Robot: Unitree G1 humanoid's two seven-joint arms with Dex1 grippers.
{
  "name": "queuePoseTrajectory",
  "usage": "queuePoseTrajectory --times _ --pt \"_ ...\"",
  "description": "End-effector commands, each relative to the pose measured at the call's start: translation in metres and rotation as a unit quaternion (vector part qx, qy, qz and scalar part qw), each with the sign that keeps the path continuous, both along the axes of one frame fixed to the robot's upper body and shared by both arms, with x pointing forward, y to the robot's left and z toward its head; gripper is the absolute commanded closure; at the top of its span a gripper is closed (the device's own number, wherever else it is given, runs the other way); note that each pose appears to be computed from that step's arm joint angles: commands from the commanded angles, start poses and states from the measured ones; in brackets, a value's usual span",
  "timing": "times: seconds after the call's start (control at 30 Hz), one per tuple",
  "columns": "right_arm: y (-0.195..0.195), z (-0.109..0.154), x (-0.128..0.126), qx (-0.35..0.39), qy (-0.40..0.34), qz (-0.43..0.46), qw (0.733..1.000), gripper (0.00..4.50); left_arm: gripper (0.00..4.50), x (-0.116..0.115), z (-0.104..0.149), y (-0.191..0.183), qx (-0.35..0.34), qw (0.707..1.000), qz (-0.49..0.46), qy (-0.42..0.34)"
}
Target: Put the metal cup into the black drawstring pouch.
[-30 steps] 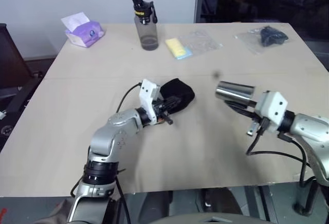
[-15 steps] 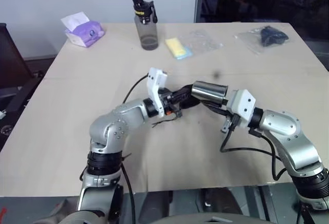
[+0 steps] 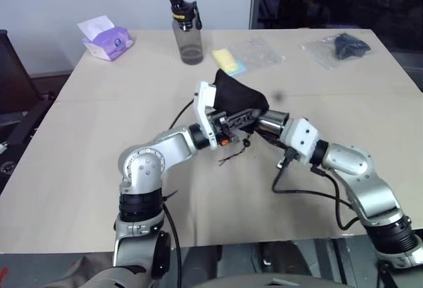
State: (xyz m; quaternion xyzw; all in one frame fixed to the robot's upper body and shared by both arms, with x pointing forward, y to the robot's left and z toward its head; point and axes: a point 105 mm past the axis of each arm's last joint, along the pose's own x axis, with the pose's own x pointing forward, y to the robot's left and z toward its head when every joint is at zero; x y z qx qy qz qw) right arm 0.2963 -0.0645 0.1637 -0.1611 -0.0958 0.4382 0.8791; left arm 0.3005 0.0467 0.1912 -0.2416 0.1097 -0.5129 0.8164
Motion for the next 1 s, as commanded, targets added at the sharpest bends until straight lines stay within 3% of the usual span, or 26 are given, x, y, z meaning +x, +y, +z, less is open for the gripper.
queuePoseTrajectory --times 0.03,0.13,0.27,0.3,0.37,0.43,0.57,0.67,0.77,1.0 --pt "-0.001 0.036 0.002 0.139 0.011 -0.016 0.990 4.46 4.50 -0.010 0.008 -0.005 0.002 1.000 -0.019 -0.023" --pt "0.008 0.059 -0.004 0.250 0.042 0.020 0.967 4.46 4.50 -0.012 0.005 -0.005 0.010 0.999 -0.024 -0.024" --pt "0.019 0.064 -0.010 0.282 0.072 0.064 0.955 4.46 4.50 -0.014 0.010 -0.007 -0.004 0.999 -0.038 -0.026" --pt "0.022 0.060 -0.008 0.259 0.071 0.063 0.961 4.46 4.50 -0.014 0.011 -0.008 -0.005 0.999 -0.041 -0.027" --pt "0.031 0.037 0.000 0.114 0.022 0.043 0.992 4.46 4.50 -0.013 0.014 -0.011 -0.011 0.998 -0.047 -0.029" --pt "0.034 0.021 0.006 -0.001 -0.036 0.040 0.999 4.46 4.50 -0.012 0.018 -0.013 -0.021 0.998 -0.052 -0.026" --pt "0.042 -0.008 0.012 -0.191 -0.139 0.081 0.968 4.46 4.50 -0.011 0.022 -0.021 -0.025 0.997 -0.064 -0.029" --pt "0.044 -0.015 0.018 -0.271 -0.211 0.094 0.934 4.46 4.50 -0.009 0.025 -0.027 -0.030 0.997 -0.067 -0.032" --pt "0.044 -0.011 0.024 -0.268 -0.227 0.086 0.932 4.46 4.50 -0.010 0.029 -0.031 -0.039 0.996 -0.070 -0.036" --pt "0.034 -0.004 0.024 -0.151 -0.111 0.069 0.980 4.46 4.50 -0.009 0.025 -0.028 -0.038 0.997 -0.059 -0.033"
